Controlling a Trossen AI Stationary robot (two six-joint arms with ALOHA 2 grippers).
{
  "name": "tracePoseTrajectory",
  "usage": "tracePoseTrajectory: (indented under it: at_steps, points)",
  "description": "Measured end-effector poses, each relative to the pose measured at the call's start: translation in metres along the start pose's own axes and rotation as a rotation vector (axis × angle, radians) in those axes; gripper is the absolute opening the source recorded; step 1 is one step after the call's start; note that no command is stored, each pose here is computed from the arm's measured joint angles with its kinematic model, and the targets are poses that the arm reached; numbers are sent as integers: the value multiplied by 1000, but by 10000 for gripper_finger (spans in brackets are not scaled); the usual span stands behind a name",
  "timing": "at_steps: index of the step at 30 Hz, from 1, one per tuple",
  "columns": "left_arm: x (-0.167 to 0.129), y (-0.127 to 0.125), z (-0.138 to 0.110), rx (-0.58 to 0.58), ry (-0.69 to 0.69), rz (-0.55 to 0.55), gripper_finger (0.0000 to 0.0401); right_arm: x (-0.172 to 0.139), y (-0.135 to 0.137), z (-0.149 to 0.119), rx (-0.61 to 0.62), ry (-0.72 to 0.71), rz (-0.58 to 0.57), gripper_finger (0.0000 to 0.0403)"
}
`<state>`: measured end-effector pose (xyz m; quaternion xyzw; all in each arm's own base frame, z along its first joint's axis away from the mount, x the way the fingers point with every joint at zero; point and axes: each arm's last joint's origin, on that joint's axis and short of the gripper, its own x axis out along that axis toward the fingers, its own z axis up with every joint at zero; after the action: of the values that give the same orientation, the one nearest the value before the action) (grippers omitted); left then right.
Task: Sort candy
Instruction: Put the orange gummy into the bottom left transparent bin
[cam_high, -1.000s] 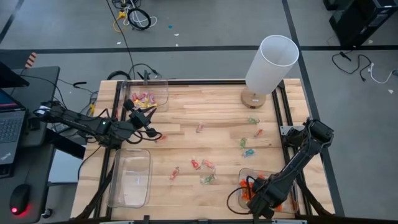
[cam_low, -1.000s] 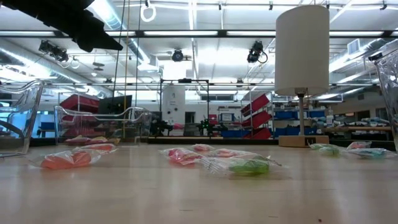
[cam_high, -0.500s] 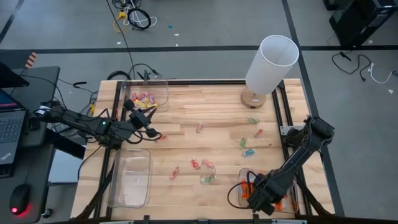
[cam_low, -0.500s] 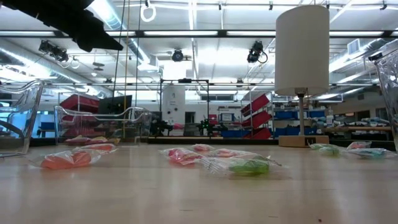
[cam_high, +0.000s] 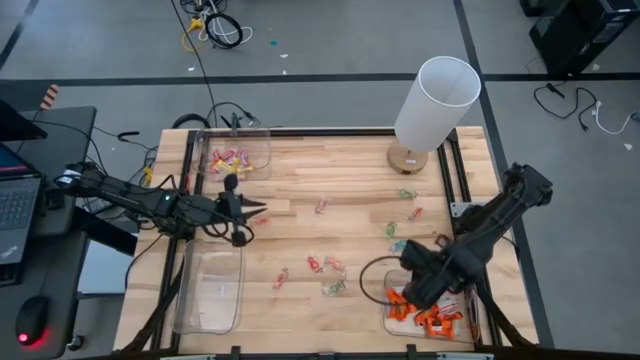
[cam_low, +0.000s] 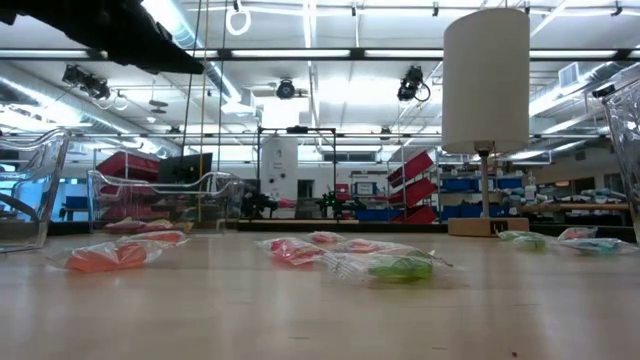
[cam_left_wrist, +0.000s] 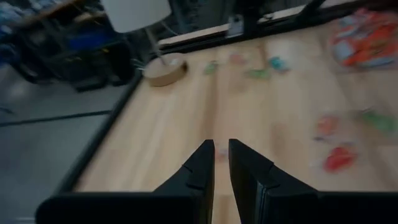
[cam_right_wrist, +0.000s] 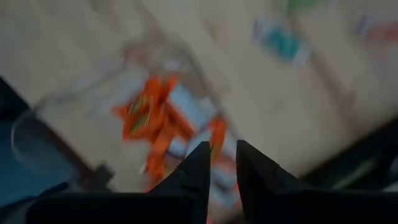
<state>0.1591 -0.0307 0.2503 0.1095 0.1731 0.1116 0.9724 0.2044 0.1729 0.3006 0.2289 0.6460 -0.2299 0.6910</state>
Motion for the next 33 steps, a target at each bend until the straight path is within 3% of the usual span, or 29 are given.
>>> tracePoseTrajectory:
  at_steps: [6,14,24,33]
  points:
    - [0,-3,0,-92,-2,-93,49,2,-10,37,-148,-156,-73,64]
    - [0,-3,0,-221,6,-93,49,3,-27,96,-181,-362,-151,64]
    - [0,-3,0,-242,8,-89,49,-3,-46,175,-149,-622,-29,64]
    - [0,-1,0,-233,6,-38,49,-13,-68,214,-196,-781,-29,64]
